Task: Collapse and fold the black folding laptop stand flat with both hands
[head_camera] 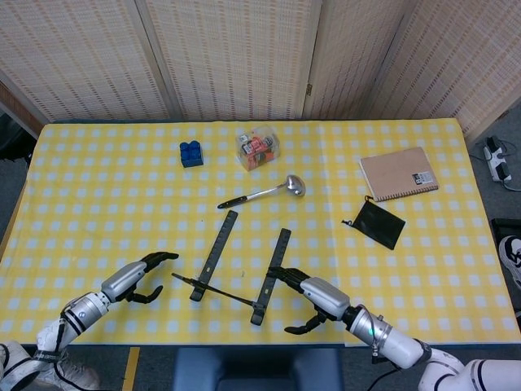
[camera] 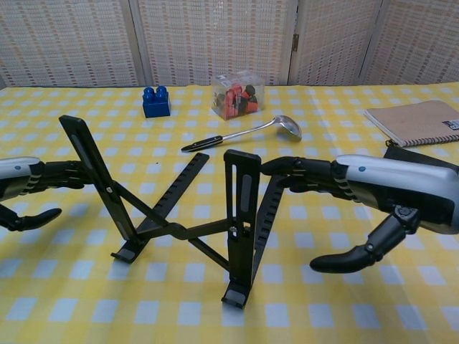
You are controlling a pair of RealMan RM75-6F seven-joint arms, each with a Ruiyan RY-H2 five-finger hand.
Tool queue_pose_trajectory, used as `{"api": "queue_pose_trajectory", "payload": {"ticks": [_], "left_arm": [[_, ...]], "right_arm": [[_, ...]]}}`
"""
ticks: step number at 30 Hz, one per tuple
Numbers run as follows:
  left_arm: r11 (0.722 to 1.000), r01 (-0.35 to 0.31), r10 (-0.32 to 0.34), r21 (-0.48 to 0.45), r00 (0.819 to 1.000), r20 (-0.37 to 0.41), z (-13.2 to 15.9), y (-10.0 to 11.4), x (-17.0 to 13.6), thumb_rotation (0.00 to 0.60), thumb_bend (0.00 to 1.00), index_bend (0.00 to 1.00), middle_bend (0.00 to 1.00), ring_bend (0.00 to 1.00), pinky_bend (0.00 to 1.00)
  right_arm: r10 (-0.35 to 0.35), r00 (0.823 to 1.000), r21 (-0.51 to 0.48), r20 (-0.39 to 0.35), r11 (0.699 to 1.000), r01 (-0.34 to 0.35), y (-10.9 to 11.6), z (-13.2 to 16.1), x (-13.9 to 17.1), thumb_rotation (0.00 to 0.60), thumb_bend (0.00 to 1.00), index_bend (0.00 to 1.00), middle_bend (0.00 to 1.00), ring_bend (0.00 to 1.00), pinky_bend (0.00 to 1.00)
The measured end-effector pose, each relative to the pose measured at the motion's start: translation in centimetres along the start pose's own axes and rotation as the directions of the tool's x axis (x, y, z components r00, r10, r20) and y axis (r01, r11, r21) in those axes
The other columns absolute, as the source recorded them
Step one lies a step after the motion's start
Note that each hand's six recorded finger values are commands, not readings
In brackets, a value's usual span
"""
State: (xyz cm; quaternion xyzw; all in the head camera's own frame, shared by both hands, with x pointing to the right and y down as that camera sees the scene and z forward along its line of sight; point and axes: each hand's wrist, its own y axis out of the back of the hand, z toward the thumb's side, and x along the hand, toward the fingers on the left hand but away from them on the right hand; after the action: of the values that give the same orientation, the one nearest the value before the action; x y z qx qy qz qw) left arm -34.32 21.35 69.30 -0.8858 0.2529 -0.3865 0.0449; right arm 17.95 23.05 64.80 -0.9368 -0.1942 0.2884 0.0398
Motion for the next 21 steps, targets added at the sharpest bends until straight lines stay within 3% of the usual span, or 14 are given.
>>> {"api": "queue_pose_trajectory", "payload": {"ticks": [6, 13, 21], "left_arm": [[1.0, -0.025, 0.025, 0.013, 1.0, -0.017, -0.3, 0.4, -1.0, 0.6, 0.58, 0.12, 0.13, 0.0, 0.0], [0.999, -0.041, 0.042, 0.012, 0.999, -0.027, -0.6, 0.7, -1.7, 0.6, 0.58, 0.12, 0.13, 0.0, 0.0], [0.998, -0.053, 0.053, 0.021, 0.998, -0.025, -0.7, 1.1, -2.2, 0.6, 0.58, 0.12, 0.13, 0.0, 0.0]], "right_arm": [[-0.011, 1.0, -0.017, -0.009, 1.0, 0.011, -1.1, 1.1, -2.6, 0.581, 0.25, 0.0, 0.0, 0.0, 0.0], [-0.034, 0.999, -0.023, -0.016, 0.999, 0.034, -2.3, 1.9, -4.9, 0.592, 0.25, 0.0, 0.0, 0.0, 0.0], [-0.11, 0.994, -0.012, -0.009, 0.994, 0.11, -1.7, 2.0, -6.5, 0.6, 0.25, 0.0, 0.0, 0.01, 0.0]]}}
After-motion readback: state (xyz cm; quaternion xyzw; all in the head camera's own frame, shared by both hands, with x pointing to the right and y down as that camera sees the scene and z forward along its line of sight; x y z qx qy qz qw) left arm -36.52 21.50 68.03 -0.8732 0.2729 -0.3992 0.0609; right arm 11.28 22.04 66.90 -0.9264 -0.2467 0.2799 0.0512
